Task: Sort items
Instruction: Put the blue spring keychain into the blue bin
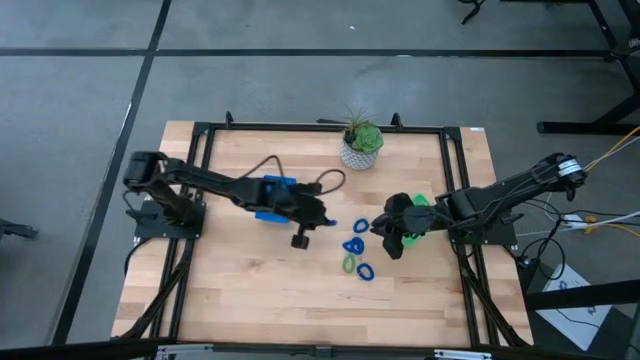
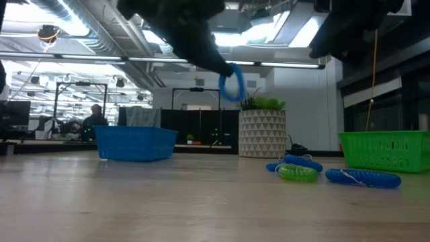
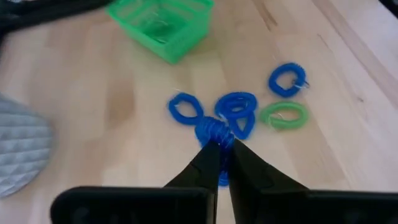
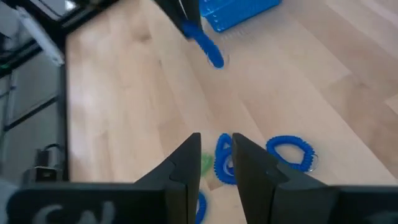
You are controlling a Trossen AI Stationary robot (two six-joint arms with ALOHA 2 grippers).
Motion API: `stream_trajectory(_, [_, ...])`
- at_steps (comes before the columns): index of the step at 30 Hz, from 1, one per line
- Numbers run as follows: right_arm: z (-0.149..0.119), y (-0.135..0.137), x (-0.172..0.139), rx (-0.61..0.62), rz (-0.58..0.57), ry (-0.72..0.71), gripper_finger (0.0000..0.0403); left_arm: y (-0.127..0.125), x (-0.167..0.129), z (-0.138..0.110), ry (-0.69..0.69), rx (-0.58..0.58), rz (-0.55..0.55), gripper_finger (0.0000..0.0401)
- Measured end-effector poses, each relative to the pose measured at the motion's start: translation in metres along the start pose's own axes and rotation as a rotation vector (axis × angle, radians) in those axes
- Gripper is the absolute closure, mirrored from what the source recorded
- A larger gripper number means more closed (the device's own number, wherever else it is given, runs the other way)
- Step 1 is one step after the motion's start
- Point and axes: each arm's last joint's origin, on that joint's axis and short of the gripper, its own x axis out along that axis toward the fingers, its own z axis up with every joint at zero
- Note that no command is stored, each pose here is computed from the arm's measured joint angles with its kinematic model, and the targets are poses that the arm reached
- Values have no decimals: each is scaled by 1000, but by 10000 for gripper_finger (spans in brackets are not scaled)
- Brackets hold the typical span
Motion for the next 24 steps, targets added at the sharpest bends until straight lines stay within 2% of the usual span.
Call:
stream_trajectory(10, [-11,4,32,-48,-50,67,313,0,-42,-15,-52,-74,95,388])
stream_trajectory(18, [-11,27,43,-360,194,30,313,-1,-54,-25,-52,-117,113,386])
stream_trajectory(24, [-14,29,38,-477,240,-21,313,-1,-54,-24,-57,-124,120,386])
